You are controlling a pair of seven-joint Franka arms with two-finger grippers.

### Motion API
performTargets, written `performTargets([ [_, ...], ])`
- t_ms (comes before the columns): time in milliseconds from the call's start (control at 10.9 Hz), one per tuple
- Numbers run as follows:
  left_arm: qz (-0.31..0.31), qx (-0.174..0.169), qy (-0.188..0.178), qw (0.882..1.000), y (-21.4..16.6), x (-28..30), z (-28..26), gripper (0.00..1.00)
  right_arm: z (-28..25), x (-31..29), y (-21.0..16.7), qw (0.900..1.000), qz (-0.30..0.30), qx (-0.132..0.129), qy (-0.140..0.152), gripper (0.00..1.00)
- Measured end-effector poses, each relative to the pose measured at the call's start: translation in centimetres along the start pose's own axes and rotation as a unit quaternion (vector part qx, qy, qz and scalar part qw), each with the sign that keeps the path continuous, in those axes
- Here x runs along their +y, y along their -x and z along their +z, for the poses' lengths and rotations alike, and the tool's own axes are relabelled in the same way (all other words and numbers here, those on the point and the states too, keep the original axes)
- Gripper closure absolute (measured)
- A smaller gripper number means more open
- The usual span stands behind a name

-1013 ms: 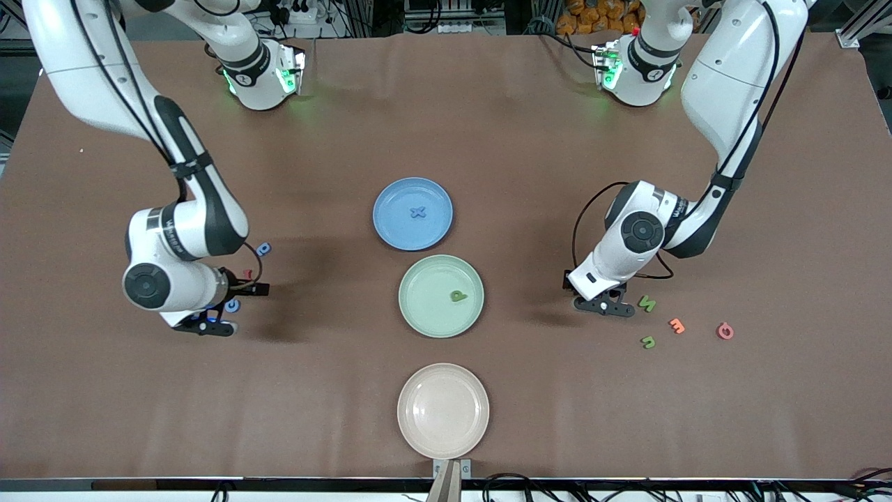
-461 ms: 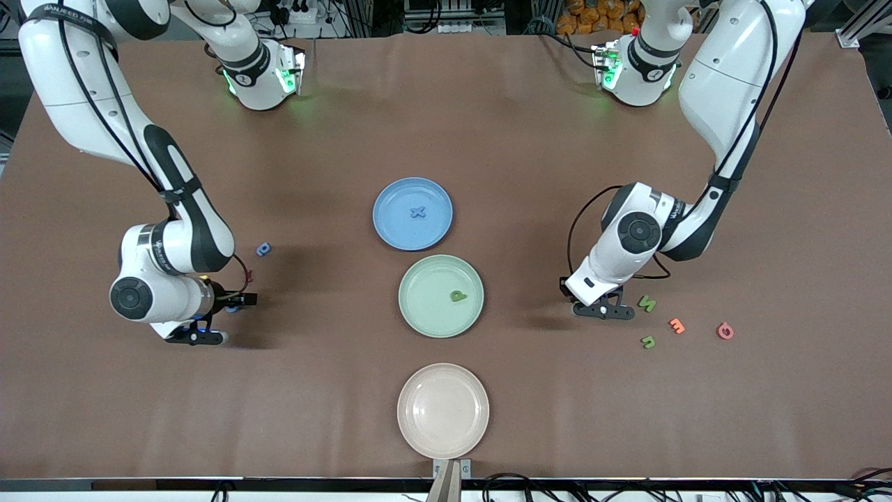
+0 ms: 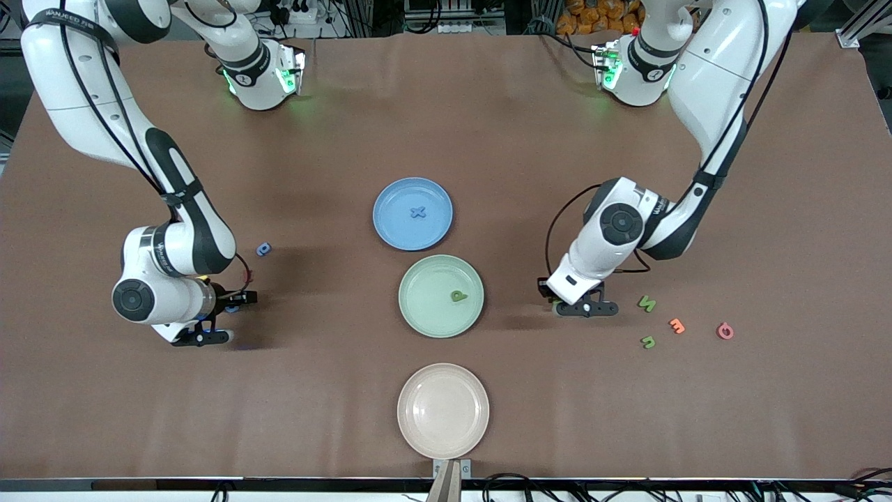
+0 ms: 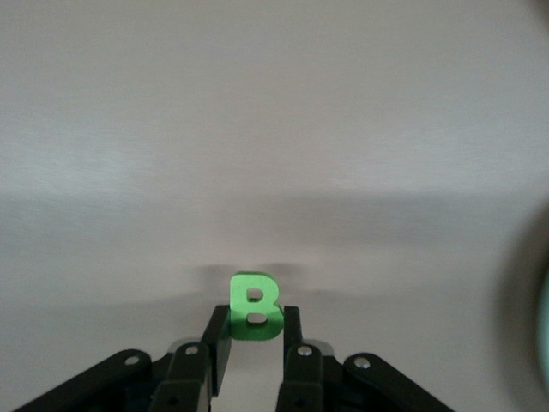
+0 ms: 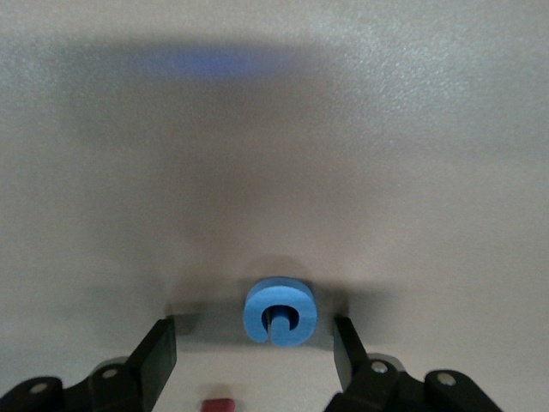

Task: Sort letters by color into matching plates
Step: 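Drop the green B on the green plate while the right gripper grasps blue C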

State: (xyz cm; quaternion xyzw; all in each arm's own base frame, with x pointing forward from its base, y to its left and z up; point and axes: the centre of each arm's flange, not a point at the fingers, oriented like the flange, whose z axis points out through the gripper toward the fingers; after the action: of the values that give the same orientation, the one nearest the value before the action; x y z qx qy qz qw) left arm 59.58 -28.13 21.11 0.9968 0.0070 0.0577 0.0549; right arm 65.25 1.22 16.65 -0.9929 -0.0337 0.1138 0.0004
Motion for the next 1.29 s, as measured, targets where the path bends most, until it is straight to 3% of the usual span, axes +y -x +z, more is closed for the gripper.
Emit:
performTargets([
  [92, -0.016, 0.004, 0.009, 1.000, 0.4, 2.1, -0.6, 0.71, 0.0, 0.0, 0.0, 1.000, -0.003, 0.000, 0.000, 0.18],
  [184, -0.034, 0.009, 0.017, 0.999, 1.0, 4.8, -1.2, 0.71, -0.1, 0.2, -0.1, 1.000, -0.007, 0.002, 0.000, 0.29],
  [276, -0.053, 0.013, 0.027, 0.998, 1.8, 7.6, -1.7, 0.71, -0.2, 0.4, -0.1, 1.000, -0.012, 0.002, 0.000, 0.30],
  [369, -0.066, 0.017, 0.037, 0.997, 2.4, 10.3, -2.1, 0.71, -0.3, 0.6, -0.1, 1.000, -0.014, 0.003, 0.000, 0.40],
  [553, -0.089, 0.021, 0.053, 0.994, 3.3, 14.3, -2.7, 0.71, -0.4, 0.8, -0.2, 1.000, -0.017, 0.003, 0.000, 0.48],
  [645, -0.096, 0.020, 0.057, 0.993, 4.1, 15.7, -2.7, 0.71, -0.6, 0.9, -0.2, 1.000, -0.019, 0.004, 0.001, 0.60],
  [829, -0.103, 0.018, 0.062, 0.993, 5.7, 18.2, -2.7, 0.67, -0.7, 1.1, -0.2, 1.000, -0.021, 0.003, 0.001, 0.66],
  [1290, -0.135, 0.042, 0.038, 0.989, 1.8, 13.8, -2.4, 0.04, -0.8, 0.7, -0.3, 1.000, -0.026, 0.004, -0.001, 0.66],
])
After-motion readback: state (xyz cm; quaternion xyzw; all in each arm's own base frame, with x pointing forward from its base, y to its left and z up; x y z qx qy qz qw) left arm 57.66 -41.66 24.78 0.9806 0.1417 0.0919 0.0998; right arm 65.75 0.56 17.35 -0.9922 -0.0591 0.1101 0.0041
